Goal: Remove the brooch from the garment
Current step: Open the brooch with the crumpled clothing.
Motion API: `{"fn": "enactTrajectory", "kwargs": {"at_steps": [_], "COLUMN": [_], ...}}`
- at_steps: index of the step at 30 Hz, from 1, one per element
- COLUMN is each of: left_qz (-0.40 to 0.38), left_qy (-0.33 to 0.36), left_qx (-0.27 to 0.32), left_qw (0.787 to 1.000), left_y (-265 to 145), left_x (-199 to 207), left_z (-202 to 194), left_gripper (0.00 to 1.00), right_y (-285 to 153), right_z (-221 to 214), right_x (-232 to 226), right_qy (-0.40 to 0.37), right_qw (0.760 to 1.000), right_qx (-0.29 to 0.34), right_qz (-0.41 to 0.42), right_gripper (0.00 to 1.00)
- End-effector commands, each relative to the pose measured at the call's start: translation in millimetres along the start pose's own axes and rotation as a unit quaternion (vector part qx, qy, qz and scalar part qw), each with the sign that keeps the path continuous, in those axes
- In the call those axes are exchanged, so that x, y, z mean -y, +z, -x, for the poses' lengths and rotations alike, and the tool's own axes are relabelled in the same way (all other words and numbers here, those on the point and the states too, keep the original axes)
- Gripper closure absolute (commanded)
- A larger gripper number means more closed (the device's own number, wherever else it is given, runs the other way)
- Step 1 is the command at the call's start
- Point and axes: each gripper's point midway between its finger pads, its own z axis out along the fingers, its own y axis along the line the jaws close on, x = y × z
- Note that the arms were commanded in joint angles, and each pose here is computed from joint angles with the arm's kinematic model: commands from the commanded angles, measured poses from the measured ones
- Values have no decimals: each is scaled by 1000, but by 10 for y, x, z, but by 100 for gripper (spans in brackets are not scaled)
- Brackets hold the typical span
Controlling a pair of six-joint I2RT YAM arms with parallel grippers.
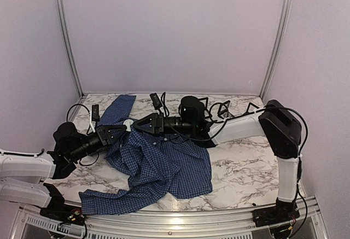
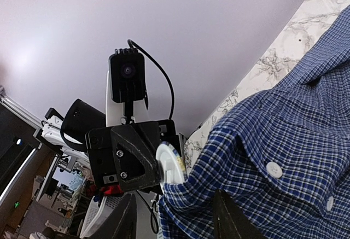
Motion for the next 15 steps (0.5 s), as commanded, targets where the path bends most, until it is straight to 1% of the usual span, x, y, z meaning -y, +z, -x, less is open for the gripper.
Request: {"fn": "enactTrajectory", "kwargs": {"at_steps": [1,12,15], "left_qz": [-36,-40,-42], "left_qy": [12,13,13], "left_qx": [6,-2,-4], "left_qw": [999,999,999], "left_y": [52,67,71], "left_x": [201,197,204], "left_z": [78,42,36], "left_gripper": [100,100,100], "right_y": [12,17,16], "right_z": [-13,-42,-54], "right_x": [18,54,72], "right_qy": [20,34,36], "right_qw": [1000,999,999], "right_qx": [6,8,8], "right_qz": [23,29,28], "right_gripper": [58,72,73]}}
